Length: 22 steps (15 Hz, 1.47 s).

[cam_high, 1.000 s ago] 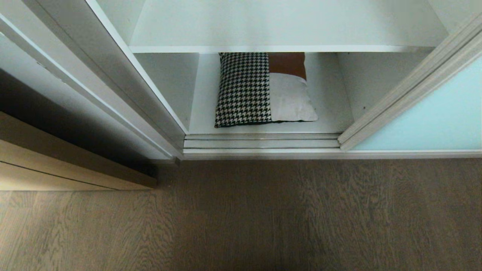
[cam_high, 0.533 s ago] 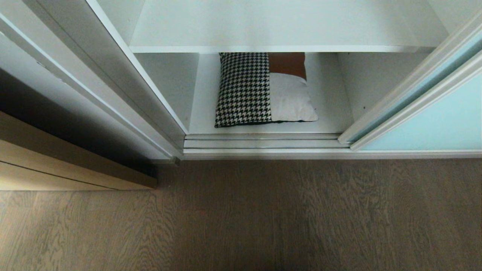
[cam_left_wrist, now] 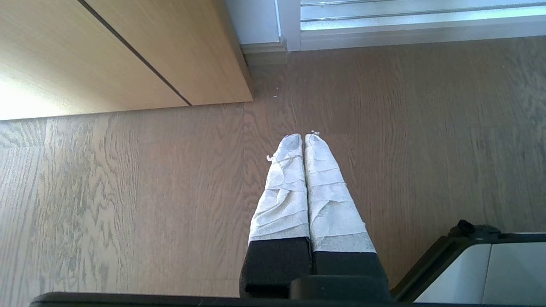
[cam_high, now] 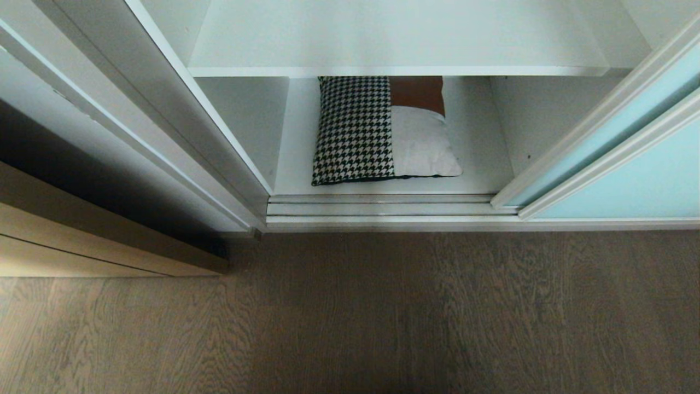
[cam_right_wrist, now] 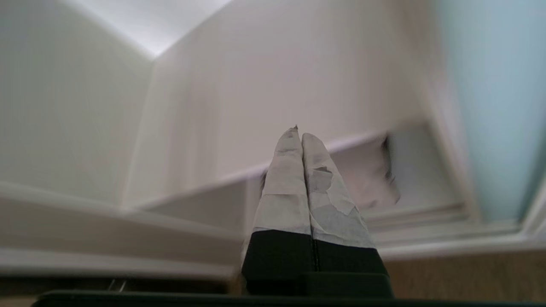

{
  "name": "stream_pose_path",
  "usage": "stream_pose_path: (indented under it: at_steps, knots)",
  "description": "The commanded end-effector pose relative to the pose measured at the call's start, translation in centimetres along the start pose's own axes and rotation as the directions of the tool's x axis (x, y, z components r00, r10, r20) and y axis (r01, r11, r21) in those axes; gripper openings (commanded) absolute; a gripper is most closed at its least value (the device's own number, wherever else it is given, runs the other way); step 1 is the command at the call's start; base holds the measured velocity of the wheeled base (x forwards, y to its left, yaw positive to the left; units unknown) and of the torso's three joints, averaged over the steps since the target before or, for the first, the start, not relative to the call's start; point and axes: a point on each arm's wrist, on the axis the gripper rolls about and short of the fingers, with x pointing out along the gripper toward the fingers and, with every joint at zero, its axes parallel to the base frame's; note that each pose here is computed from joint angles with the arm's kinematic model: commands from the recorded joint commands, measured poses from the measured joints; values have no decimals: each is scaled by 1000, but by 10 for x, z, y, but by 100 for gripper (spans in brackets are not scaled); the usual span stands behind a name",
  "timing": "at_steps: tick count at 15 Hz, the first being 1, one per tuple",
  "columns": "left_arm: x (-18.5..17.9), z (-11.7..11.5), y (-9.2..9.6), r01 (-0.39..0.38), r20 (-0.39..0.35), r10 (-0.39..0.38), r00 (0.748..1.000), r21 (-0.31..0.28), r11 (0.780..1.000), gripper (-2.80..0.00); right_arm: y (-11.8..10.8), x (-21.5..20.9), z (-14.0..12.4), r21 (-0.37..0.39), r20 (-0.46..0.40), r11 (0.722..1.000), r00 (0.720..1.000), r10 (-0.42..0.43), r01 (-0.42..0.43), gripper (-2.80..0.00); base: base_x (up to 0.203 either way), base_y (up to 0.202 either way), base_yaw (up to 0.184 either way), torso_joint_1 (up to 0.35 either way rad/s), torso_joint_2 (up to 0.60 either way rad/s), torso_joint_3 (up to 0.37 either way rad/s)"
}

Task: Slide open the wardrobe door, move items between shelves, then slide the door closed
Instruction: Open the door

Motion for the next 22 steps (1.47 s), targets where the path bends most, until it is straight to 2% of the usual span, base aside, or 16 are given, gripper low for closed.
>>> stream_pose_path:
  at_steps: [1, 3, 9, 13, 15, 17, 18, 22]
  knots:
    - [0, -1, 0, 0, -4, 0, 1000, 1, 1000, -280, 7, -25, -5, -9, -8, 999, 999, 31, -31, -280, 0, 0, 0, 0, 0, 0]
    - [0, 0, 0, 0, -3, 0, 1000, 1, 1000, -280, 5, -38, -16, -18, -28, 1000, 999, 21, -21, -280, 0, 0, 0, 0, 0, 0]
    - [0, -1, 0, 0, -4, 0, 1000, -1, 1000, -280, -3, -107, -64, -201, -96, 979, 995, 23, -42, -280, 0, 0, 0, 0, 0, 0]
    - [0, 0, 0, 0, -4, 0, 1000, 0, 1000, -280, -15, -155, -106, -383, -127, 922, 992, 4, -53, -280, 0, 0, 0, 0, 0, 0]
    - [0, 0, 0, 0, -3, 0, 1000, 0, 1000, -280, -25, -170, -125, -422, -154, 903, 988, 12, -77, -280, 0, 0, 0, 0, 0, 0]
    - [0, 0, 0, 0, -3, 0, 1000, 0, 1000, -280, -39, -183, -148, -535, -185, 840, 983, -5, -96, -280, 0, 0, 0, 0, 0, 0]
    - [0, -1, 0, 0, -4, 0, 1000, 0, 1000, -280, -41, -190, -153, -558, -185, 823, 983, 2, -107, -280, 0, 0, 0, 0, 0, 0]
    - [0, 0, 0, 0, -3, 0, 1000, 1, 1000, -280, -63, -212, -189, -536, -254, 830, 967, 16, -155, -280, 0, 0, 0, 0, 0, 0]
